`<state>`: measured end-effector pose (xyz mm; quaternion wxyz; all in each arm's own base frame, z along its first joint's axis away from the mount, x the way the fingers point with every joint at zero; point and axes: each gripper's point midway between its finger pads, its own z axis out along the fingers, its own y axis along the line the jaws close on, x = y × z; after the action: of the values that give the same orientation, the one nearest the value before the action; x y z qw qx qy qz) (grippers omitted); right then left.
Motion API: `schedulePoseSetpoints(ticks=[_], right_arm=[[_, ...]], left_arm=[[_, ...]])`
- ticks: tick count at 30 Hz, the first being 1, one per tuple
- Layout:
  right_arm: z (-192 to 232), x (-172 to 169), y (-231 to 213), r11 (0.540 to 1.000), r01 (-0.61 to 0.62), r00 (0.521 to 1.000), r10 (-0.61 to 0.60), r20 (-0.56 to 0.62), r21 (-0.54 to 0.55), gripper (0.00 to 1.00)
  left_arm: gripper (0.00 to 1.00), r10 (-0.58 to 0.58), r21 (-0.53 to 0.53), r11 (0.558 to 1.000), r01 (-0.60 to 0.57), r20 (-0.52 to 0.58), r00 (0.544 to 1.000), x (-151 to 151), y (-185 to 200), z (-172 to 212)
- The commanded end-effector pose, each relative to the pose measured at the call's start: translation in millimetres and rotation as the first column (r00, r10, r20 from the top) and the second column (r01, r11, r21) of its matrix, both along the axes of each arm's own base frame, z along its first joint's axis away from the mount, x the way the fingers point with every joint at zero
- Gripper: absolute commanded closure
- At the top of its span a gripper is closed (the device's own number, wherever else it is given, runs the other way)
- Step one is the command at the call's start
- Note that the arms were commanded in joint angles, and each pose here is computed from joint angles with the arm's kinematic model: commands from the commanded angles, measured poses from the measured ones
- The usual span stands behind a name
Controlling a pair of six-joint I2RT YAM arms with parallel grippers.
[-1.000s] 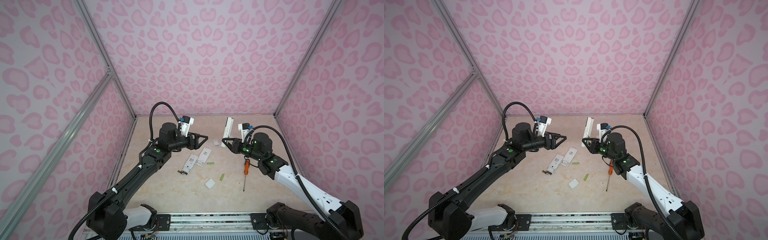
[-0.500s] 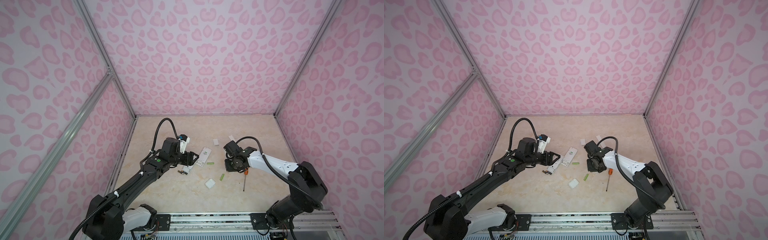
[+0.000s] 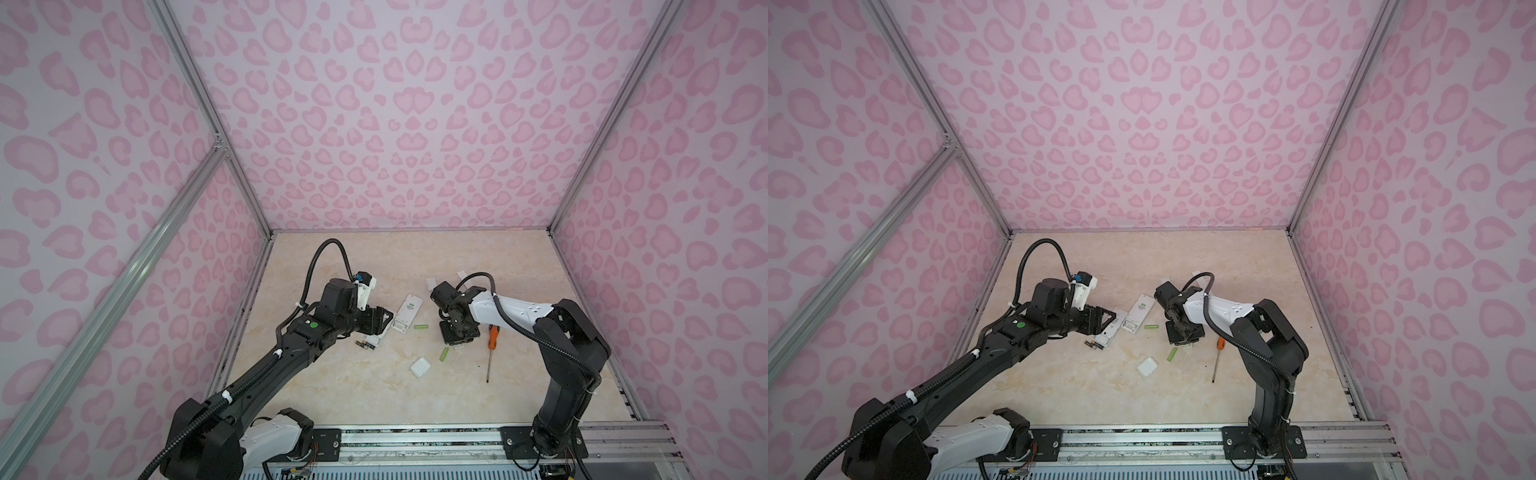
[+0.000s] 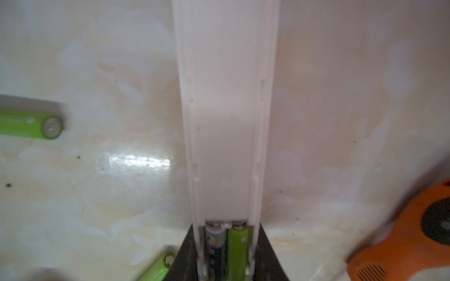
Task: Unload the batteries from the remote control
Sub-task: 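Lower the LCD remote onto the table with the right gripper while the left releases, then grasp the orange screwdriver handle with the right gripper and lift it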
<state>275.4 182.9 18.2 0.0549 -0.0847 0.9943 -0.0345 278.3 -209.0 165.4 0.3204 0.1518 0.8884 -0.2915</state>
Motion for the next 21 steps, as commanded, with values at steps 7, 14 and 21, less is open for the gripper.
schedulePoseSetpoints(ticks=[7, 14, 21], right_arm=[[21, 3, -8, 0.999, -0.018, 0.999, 0.020, 0.028, -0.051, 0.55], [53, 12, -49, 0.992, 0.087, 0.986, -0.073, 0.149, -0.089, 0.51], [48, 0, -100, 0.952, 0.291, 0.943, -0.302, 0.136, 0.098, 0.47]], left_arm=[[0.32, -0.063, -0.018, 0.998, 0.063, 0.007, 0.998, -2, -9, 5], [0.37, -0.165, -0.013, 0.986, 0.165, 0.013, 0.986, -12, -38, 8], [0.38, -0.257, 0.036, 0.966, 0.257, 0.010, 0.966, -30, -83, -4]])
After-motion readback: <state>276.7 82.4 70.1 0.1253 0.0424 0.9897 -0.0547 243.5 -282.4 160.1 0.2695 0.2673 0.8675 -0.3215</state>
